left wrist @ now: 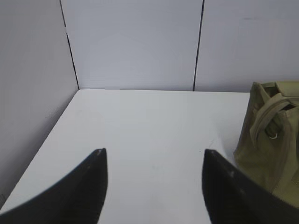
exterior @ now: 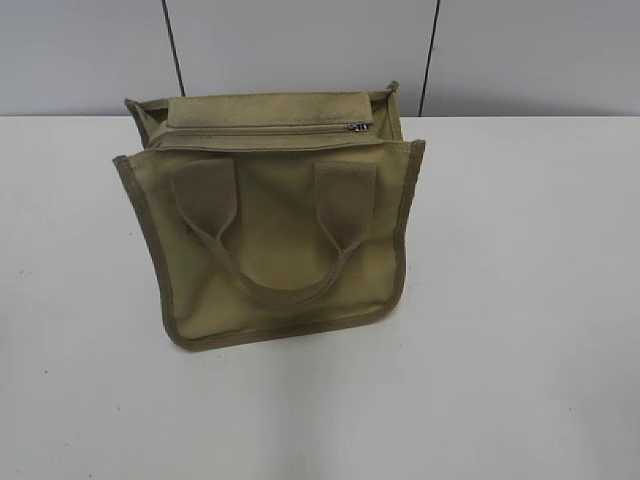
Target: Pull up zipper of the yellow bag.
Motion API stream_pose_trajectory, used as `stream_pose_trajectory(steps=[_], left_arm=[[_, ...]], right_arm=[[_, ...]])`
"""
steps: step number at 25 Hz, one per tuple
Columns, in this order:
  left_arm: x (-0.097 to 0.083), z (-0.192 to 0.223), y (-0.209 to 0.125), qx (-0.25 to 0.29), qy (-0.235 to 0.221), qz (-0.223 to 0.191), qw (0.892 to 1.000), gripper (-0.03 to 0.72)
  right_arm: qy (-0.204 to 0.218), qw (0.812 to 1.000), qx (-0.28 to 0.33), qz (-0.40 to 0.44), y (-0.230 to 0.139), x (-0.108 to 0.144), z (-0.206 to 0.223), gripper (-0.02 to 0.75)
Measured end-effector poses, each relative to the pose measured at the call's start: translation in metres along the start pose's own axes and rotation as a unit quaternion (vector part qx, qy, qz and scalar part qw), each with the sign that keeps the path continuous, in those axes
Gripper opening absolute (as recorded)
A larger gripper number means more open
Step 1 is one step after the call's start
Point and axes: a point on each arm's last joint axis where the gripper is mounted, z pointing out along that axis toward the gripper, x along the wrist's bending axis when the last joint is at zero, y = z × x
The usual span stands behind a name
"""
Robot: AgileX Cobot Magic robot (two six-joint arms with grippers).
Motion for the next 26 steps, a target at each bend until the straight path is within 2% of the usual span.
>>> stream_pose_trajectory(steps=[12,17,26], left_arm=[[-0.001,-0.002,-0.019,0.101,-0.006,-0.002,0.995,0.461],[-0.001,0.005,-0.027,0.119,-0.007,-0.002,0.993,0.460],[-0.002,0.005,-0.028,0.120,-0.007,-0.002,0.993,0.458]], right_arm=[[0.000,1.000,0.000,0.000,0.000,0.000,0.000,0.584],[0.000,1.000,0.000,0.000,0.000,0.000,0.000,0.584],[0.000,1.000,0.000,0.000,0.000,0.000,0.000,0.584]])
